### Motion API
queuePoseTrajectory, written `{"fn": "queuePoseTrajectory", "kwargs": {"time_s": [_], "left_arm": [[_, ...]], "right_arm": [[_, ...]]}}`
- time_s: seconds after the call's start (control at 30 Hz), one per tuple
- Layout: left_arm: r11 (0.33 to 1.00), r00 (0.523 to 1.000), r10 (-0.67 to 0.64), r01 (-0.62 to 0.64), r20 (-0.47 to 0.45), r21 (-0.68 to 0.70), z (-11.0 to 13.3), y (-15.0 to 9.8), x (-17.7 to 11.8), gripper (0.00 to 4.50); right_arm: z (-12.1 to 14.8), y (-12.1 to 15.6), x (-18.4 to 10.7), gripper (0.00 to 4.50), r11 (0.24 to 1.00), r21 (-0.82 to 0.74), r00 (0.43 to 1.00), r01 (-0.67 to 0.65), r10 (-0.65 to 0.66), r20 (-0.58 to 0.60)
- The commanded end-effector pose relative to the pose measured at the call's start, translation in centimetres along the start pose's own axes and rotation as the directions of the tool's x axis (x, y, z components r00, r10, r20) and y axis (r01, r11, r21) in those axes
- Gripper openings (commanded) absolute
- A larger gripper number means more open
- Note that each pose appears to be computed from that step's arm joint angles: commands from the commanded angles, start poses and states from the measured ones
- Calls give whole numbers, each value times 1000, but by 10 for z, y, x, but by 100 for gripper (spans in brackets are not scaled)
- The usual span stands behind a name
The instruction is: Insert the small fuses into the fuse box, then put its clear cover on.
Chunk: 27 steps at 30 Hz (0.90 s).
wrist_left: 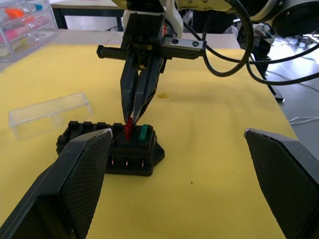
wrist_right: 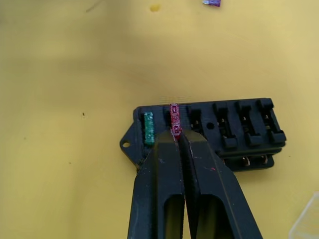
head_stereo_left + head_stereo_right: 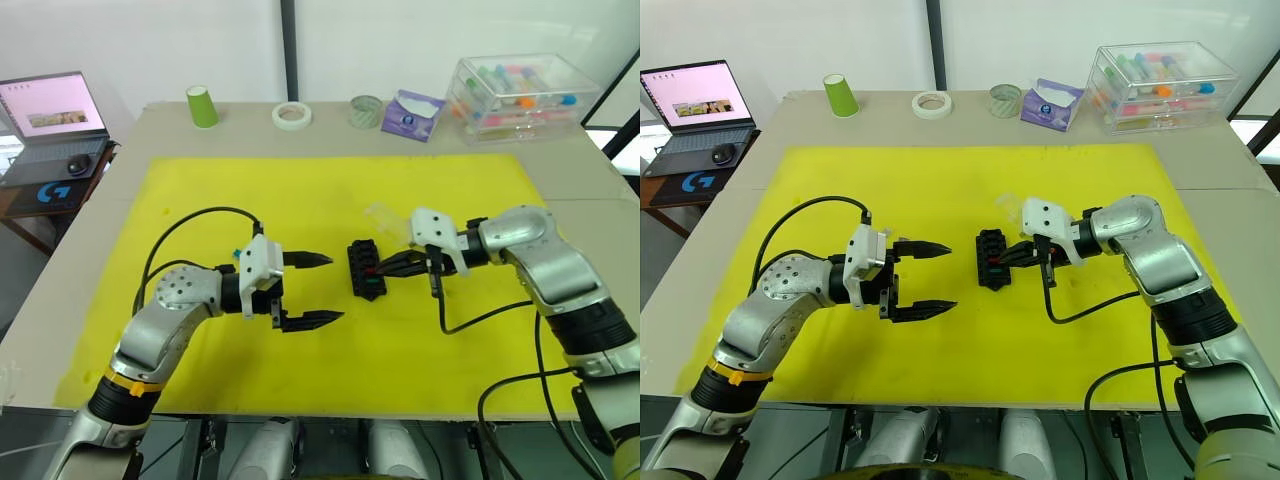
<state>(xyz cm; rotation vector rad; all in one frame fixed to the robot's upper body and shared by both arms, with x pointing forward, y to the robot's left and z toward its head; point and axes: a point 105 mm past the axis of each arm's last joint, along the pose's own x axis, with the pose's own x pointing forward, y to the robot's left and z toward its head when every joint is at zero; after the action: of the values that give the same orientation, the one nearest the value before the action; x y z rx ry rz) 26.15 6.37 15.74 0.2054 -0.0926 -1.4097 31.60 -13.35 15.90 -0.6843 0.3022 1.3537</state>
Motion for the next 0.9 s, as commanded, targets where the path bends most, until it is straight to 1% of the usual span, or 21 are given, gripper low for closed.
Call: {"fn": "queuePoseTrajectory", "kwargs": {"time_s": [0.03,0.27,0.9], "left_arm": [[1000,1000,-5,5,20,26,7,-2,1,447],[1000,1000,-5,4,15,23,7,-3,1,447],[1000,1000,-4,4,18,16,7,-4,2,447]], "right_arm": [[9,-4,-2,0,999,-45,1000,3,-3,14],[8,-3,-1,0,999,-47,1000,-18,19,9],[2,-3,1,0,999,-48,1000,-20,20,-4]]}}
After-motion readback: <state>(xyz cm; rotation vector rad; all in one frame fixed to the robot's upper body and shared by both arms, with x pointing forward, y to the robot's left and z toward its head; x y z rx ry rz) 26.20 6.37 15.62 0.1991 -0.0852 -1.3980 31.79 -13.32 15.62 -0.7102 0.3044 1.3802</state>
